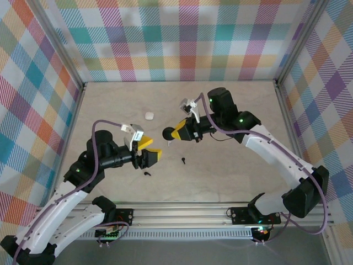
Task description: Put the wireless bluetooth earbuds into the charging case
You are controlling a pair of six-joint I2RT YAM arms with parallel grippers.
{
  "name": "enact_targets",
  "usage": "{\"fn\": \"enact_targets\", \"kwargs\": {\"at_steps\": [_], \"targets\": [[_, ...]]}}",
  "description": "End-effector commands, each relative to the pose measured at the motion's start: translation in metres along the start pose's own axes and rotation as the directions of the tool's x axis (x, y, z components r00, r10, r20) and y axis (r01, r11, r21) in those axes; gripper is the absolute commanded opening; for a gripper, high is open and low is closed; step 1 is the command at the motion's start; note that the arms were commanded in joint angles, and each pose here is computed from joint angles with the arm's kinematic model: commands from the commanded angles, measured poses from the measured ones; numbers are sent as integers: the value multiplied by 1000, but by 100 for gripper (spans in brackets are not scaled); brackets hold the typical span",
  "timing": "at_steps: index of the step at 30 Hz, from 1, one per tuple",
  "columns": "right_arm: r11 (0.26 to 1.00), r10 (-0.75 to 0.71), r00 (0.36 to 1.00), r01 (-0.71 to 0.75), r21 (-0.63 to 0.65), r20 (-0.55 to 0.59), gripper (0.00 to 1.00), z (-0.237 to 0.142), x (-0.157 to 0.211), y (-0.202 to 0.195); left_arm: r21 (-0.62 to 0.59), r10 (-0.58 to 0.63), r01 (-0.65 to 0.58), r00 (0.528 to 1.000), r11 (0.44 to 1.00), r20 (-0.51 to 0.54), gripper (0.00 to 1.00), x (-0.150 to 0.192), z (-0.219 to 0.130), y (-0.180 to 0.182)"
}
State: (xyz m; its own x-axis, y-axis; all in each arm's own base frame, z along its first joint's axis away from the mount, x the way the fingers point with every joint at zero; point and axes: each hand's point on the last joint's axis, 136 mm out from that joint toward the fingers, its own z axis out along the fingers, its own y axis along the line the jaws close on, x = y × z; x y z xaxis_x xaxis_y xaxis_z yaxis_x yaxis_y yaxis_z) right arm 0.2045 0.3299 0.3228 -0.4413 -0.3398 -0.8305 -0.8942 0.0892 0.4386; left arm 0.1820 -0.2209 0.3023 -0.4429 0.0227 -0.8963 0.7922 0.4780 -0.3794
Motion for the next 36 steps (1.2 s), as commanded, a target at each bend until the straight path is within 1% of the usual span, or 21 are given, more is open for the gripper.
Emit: {"fn": "enact_targets", "kwargs": {"at_steps": [1,4,7,10,13,17,23,29,36], "targets": [[986,-106,993,112,-123,61,9,-5,-9,27,201,-42,5,982,979,184,72,-40,3,-30],[985,-108,991,117,-126,75,9,-6,-7,29,258,-116,63,974,964,196,63,-43,13,-26],[986,-110,991,119,-114,80,9,-9,-3,30,298,-166,102,966,949,198,57,-46,18,-24],[987,-106,990,116,-112,94,8,-11,0,31,333,-181,109,964,937,195,51,-49,19,-26],[990,-95,989,106,-96,110,8,-12,-2,28,368,-193,108,960,923,202,49,-53,19,-30],[991,-99,984,110,-70,149,8,-15,-9,26,370,-204,116,957,922,208,48,-51,18,-29],[994,-96,976,105,-38,197,7,-17,-17,23,370,-224,141,955,918,193,49,-42,20,-26],[995,-78,976,88,-41,201,7,-16,-18,22,390,-229,148,959,909,170,49,-42,25,-27],[996,-67,976,78,-47,206,7,-16,-18,23,379,-212,126,958,917,195,47,-46,21,-28]]}}
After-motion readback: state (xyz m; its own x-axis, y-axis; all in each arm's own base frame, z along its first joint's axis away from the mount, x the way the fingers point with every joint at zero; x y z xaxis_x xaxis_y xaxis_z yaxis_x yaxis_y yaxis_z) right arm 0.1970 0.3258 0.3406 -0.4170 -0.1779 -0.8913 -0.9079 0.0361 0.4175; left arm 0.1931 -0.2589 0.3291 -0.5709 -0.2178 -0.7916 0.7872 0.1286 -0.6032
